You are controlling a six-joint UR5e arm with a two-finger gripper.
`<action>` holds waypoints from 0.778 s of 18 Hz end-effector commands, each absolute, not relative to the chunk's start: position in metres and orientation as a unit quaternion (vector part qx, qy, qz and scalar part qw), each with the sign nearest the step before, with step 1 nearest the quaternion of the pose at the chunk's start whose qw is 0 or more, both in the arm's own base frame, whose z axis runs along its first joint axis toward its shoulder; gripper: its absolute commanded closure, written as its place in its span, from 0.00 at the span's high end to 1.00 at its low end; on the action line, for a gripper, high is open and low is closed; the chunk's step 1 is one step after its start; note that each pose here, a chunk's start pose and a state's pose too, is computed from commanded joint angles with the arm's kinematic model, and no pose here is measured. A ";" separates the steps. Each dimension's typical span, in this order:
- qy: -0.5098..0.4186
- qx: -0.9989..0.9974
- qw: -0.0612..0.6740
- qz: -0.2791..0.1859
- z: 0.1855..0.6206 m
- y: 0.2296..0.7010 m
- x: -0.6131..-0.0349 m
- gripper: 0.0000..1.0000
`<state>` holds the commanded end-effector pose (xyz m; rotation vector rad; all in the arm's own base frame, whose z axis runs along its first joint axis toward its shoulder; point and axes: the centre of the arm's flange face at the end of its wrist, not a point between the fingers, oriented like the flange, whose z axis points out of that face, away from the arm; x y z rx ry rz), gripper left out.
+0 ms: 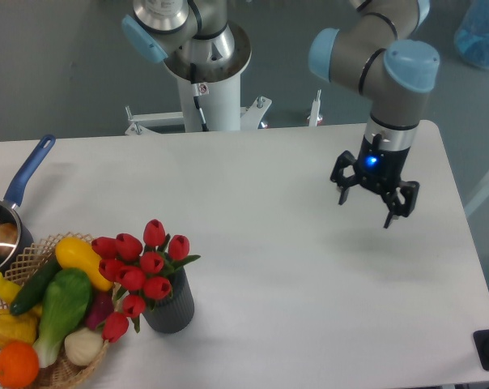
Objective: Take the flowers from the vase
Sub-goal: 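Move the open gripper toward the red tulip heads above the vase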
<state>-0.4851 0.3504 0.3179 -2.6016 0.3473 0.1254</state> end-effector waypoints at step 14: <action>0.123 -0.904 0.405 -0.055 0.329 0.424 -0.422 1.00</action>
